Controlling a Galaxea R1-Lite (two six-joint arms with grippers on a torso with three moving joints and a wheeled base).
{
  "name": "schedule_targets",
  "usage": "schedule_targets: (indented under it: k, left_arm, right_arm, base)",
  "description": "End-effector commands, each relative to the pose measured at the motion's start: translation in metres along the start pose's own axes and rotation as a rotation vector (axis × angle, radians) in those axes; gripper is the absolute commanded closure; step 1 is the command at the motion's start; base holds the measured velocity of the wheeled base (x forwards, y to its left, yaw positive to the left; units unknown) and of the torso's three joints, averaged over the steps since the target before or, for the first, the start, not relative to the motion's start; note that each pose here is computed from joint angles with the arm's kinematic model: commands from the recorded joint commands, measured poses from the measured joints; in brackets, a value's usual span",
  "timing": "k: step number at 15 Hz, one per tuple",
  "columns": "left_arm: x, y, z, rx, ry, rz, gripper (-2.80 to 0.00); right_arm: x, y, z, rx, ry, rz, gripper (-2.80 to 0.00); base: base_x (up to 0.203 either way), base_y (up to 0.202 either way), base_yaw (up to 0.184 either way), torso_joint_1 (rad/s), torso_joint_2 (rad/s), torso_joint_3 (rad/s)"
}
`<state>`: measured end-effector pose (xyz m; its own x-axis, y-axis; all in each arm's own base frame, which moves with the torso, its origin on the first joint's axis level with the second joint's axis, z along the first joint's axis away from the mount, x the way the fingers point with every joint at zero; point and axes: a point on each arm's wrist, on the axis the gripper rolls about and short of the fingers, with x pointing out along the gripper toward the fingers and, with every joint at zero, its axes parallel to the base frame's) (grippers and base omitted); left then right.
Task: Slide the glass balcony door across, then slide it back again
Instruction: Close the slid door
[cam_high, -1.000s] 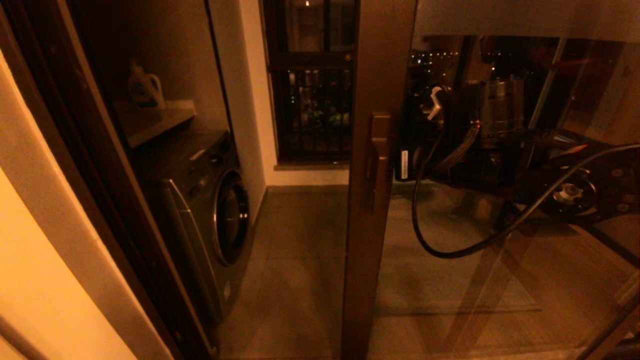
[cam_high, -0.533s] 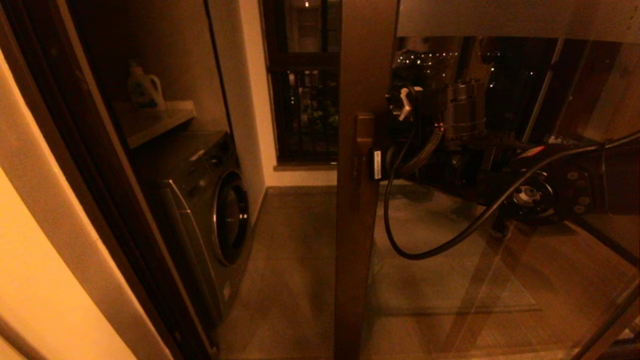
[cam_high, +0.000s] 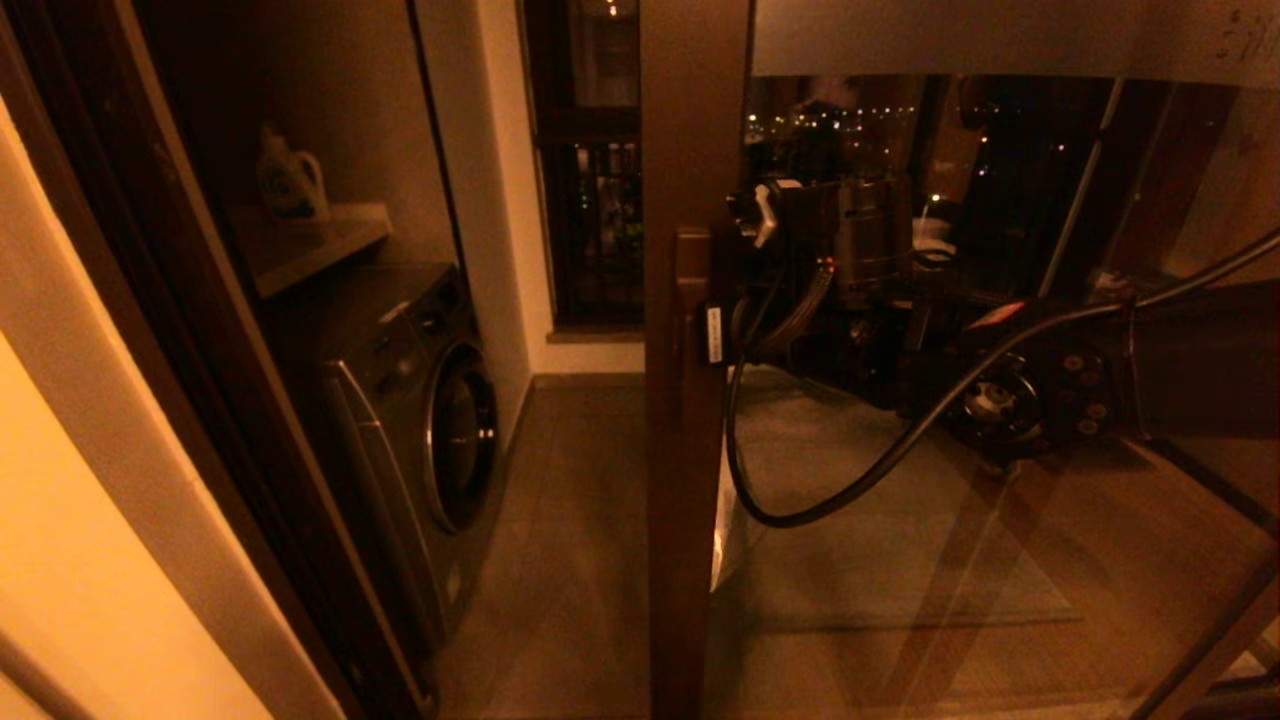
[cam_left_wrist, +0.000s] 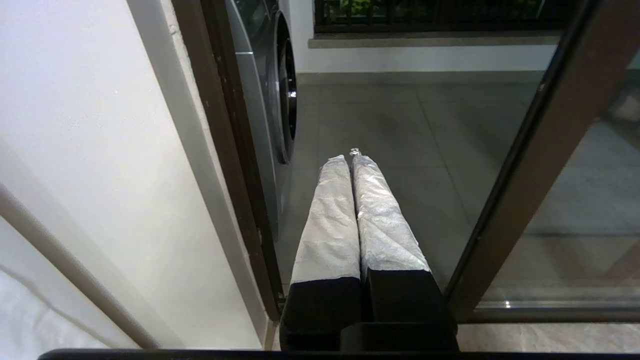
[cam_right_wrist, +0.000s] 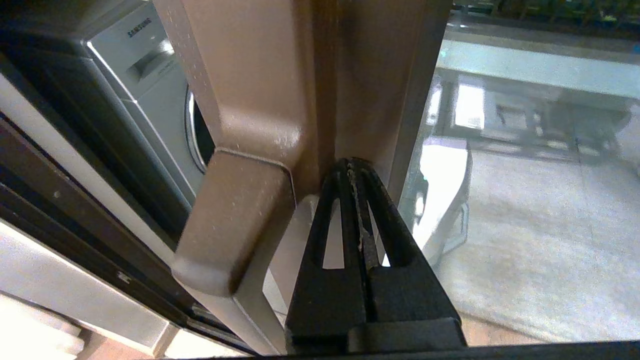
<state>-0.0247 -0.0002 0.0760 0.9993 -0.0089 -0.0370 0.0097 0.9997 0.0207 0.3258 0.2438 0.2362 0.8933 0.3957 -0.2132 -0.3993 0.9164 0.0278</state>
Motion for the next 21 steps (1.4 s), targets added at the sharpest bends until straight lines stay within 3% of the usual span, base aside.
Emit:
schedule_targets:
  k: [1, 16, 21]
  left_arm:
    - [0.000, 0.000, 0.000, 0.002, 0.000, 0.000, 0.00]
    - [0.000, 0.000, 0.000, 0.000, 0.000, 0.001, 0.00]
    - [0.000, 0.000, 0.000, 0.000, 0.000, 0.001, 0.00]
  right_arm:
    - [0.011, 0.010, -0.008, -0.008, 0.013, 0.002, 0.00]
    - [0.017, 0.092, -0.004, -0.021, -0.056, 0.129, 0.00]
    - [-0.010, 0.087, 0.012, -0.010, -0.083, 0.112, 0.00]
  base:
    - [0.000, 0.000, 0.000, 0.000, 0.00, 0.000]
    - [0.000, 0.000, 0.000, 0.000, 0.00, 0.000]
    - [0.000, 0.000, 0.000, 0.000, 0.00, 0.000]
